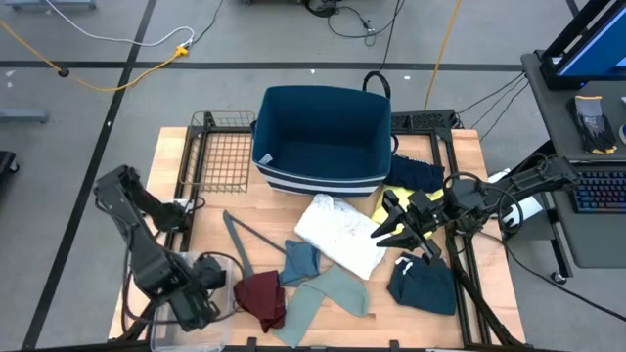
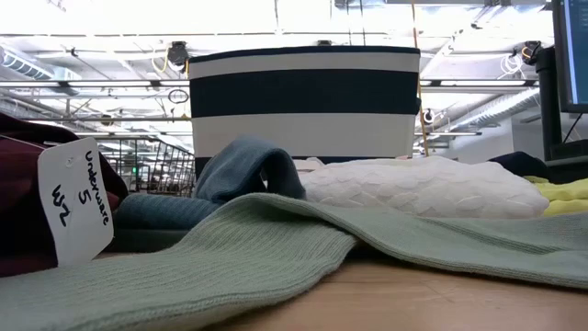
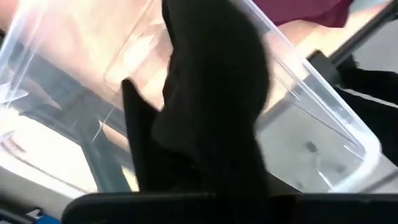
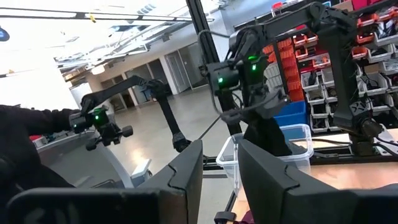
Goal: Pick & Place Cloths
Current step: Put the black sock into the transparent bin
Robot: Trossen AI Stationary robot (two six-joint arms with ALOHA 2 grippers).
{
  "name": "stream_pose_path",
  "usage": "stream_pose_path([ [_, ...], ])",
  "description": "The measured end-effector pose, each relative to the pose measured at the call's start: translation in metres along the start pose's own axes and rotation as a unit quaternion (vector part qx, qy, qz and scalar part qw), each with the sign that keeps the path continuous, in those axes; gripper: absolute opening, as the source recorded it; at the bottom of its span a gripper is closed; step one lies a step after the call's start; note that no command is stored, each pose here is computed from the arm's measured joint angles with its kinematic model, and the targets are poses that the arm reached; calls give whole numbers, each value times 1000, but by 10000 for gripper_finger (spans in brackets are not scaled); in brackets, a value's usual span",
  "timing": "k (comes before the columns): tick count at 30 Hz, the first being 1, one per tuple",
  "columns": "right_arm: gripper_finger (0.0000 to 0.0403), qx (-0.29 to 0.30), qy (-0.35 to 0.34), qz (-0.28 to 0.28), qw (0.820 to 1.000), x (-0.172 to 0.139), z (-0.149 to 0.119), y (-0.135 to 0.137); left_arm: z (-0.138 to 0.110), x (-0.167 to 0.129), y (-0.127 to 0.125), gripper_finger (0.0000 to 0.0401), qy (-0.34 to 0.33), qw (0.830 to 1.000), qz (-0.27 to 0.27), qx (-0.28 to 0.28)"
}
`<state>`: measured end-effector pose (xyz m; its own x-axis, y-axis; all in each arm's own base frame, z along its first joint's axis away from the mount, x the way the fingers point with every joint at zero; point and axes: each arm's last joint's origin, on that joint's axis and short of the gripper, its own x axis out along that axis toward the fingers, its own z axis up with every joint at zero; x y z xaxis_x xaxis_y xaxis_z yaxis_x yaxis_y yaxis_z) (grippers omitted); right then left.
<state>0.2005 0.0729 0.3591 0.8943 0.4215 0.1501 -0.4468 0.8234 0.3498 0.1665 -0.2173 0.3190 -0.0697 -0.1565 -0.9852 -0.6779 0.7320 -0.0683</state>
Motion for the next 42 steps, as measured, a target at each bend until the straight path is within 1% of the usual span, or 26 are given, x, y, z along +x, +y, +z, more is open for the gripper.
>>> stream_pose_path([
  [3, 94, 0, 0, 0, 1000, 0, 0, 0, -1, 11, -7, 0, 4, 1000, 20, 3],
  [7, 93, 0, 0, 0, 1000, 0, 0, 0, -5, 23, -14, 0, 26, 999, 43, 8],
  [13, 94, 1, 0, 2, 1000, 0, 0, 0, -12, 36, -20, 1, 24, 998, 66, 7],
  [18, 94, 1, 1, 2, 1000, 0, 0, 0, -19, 41, -21, 6, 23, 997, 74, 9],
  [21, 94, 1, 1, 3, 1000, 0, 0, 0, -22, 47, -18, 13, 23, 996, 83, -4],
  [28, 94, 1, 1, 3, 1000, 0, 0, 0, -27, 63, -20, 16, 24, 998, 62, 0],
  [31, 95, 1, 1, 3, 1000, 0, 0, 0, -27, 68, -20, 19, 23, 998, 62, 2],
  [33, 96, 0, 1, 3, 1000, 0, 0, 0, -27, 72, -19, 29, 23, 998, 62, 3],
  [35, 95, 0, 1, 3, 1000, 0, 0, 0, -27, 74, -19, 47, 23, 998, 62, 3],
  [42, 96, 1, 1, 3, 1000, 0, 0, 0, -27, 74, -18, 144, 23, 998, 64, 5],
])
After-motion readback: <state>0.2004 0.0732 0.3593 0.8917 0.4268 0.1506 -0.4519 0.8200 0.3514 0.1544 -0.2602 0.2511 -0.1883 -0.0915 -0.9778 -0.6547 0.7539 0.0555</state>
